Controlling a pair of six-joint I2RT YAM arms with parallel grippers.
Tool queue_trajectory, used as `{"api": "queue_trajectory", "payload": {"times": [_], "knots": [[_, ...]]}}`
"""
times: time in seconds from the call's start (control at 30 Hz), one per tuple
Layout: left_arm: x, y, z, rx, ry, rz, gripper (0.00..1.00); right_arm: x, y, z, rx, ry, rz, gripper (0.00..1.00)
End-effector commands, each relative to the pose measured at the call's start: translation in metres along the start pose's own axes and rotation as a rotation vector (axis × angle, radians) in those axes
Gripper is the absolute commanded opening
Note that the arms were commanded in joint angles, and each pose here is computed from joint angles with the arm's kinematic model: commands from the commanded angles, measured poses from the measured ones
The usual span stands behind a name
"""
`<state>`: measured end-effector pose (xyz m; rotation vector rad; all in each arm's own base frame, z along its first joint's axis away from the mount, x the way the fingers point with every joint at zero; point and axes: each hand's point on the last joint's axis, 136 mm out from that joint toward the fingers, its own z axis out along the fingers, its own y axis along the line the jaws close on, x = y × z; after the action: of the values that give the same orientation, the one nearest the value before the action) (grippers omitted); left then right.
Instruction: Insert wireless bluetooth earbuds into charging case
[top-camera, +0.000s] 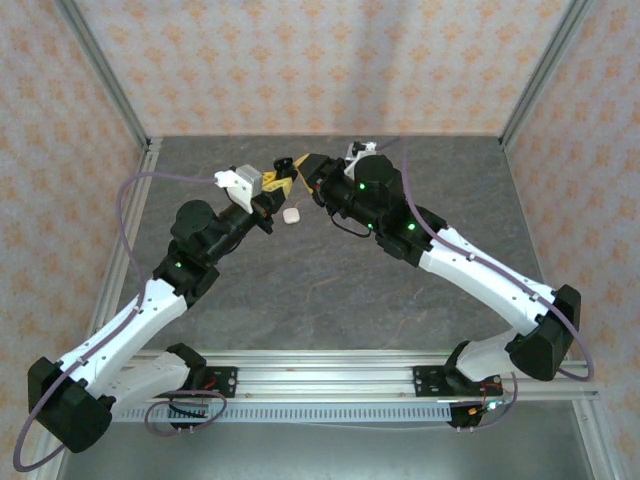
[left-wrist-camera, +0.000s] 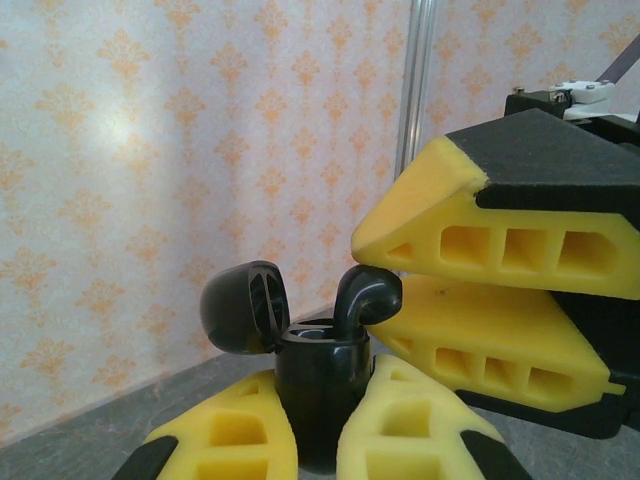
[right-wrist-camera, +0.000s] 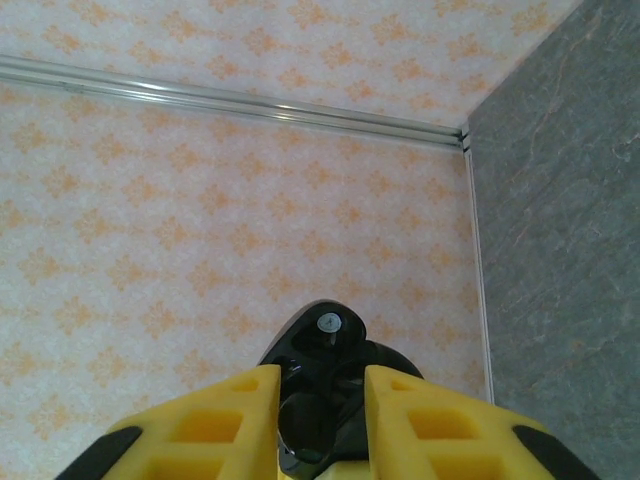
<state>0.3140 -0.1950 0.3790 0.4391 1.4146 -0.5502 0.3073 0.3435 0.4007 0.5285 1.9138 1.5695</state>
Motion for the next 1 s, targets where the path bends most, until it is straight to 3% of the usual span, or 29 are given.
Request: {"api": "queue_trajectory", "payload": {"times": [0.0,0.43,0.67,0.83,0.97], "knots": [[-0.021,0.000,-0.005,-0.011,-0.075,0.009,0.00,0.003,0.012,-0.007,-0.009,0.018,-0.044,0.30],[-0.018,-0.001,-0.007,-0.004,-0.057,0.010,0.00,0.019,0.024,-0.017,0.004,0.127,-0.167,0.32],[-0.017,-0.005,-0.010,0.013,-0.050,0.009,0.00,0.014,0.027,-0.032,0.055,0.123,-0.256,0.30],[-0.016,-0.007,-0.012,0.027,-0.045,0.009,0.00,0.001,0.021,-0.043,0.129,0.086,-0.299,0.14],[-0.017,-0.009,-0.013,0.037,-0.045,0.007,0.00,-0.004,0.022,-0.045,0.146,0.078,-0.326,0.08]]}}
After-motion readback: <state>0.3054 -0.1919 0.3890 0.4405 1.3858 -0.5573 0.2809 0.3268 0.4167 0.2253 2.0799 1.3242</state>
